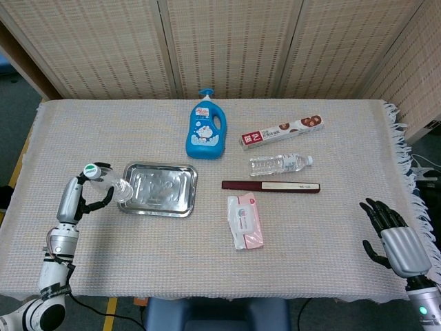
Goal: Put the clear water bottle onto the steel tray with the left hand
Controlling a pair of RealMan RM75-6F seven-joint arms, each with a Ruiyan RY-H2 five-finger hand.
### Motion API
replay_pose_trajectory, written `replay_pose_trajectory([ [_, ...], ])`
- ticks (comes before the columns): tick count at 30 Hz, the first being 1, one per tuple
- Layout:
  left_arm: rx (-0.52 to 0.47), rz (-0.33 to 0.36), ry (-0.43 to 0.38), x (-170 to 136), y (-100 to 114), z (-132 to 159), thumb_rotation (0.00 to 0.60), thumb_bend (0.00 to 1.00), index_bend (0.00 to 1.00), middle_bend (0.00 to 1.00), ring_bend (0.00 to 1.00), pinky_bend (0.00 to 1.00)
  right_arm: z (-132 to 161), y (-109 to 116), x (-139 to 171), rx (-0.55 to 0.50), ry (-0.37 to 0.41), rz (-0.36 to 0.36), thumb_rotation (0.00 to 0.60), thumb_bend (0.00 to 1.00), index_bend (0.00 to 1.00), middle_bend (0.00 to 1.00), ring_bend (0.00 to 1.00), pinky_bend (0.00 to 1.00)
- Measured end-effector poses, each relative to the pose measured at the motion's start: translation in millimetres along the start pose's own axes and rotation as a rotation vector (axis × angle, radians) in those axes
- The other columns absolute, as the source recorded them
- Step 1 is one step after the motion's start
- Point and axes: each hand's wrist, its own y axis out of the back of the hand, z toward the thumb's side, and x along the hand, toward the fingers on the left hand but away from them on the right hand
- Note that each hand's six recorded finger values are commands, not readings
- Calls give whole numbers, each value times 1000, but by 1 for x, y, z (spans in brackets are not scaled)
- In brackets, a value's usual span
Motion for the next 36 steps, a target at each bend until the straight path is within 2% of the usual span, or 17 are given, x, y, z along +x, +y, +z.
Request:
replay_pose_trajectory([
  [2, 150, 33, -1, 2, 3, -4, 600, 440, 486, 574, 372, 450, 0, 0, 0, 1, -2, 1, 600, 176, 0, 0, 0, 146],
  [6, 547, 136, -13, 7, 12, -16, 600, 440, 513, 596, 395, 478, 0, -1, 0, 2, -2, 3, 600, 176, 0, 0, 0, 146],
  [9, 774, 194, -12, 10, 22, -27, 600, 440, 518, 604, 401, 497, 0, -1, 0, 3, -4, 6, 600, 176, 0, 0, 0, 146],
  [12, 840, 196, -13, 11, 22, -31, 600, 440, 518, 605, 402, 496, 0, -1, 0, 3, -3, 6, 600, 176, 0, 0, 0, 146],
  [14, 799, 177, -17, 10, 16, -29, 600, 440, 517, 604, 402, 496, 0, -1, 0, 2, -5, 5, 600, 176, 0, 0, 0, 146],
  [17, 632, 123, -24, 8, 5, -23, 600, 442, 512, 600, 402, 495, 0, -1, 0, 2, -4, 8, 600, 176, 0, 0, 0, 146],
  [20, 401, 61, -22, 5, -6, -16, 600, 440, 509, 597, 402, 495, 0, -1, -1, 3, -6, 7, 600, 176, 0, 0, 0, 146],
  [23, 120, 3, -7, 2, -14, -7, 600, 442, 509, 596, 402, 494, 0, -1, -1, 4, -6, 11, 600, 176, 0, 0, 0, 146],
  [27, -168, -82, 29, -2, -21, 0, 600, 442, 507, 592, 401, 490, -1, -2, -1, 4, -8, 12, 600, 176, 0, 0, 0, 146],
  [29, -242, -124, 48, -3, -25, 2, 600, 441, 506, 591, 401, 490, 0, -2, -1, 4, -8, 13, 600, 176, 0, 0, 0, 146],
  [31, -278, -144, 62, -4, -27, 1, 600, 441, 506, 591, 401, 490, 0, -2, -1, 4, -7, 12, 600, 176, 0, 0, 0, 146],
  [36, -209, -127, 66, -3, -22, -2, 600, 441, 506, 592, 401, 490, 0, -2, -1, 4, -9, 13, 600, 176, 0, 0, 0, 146],
])
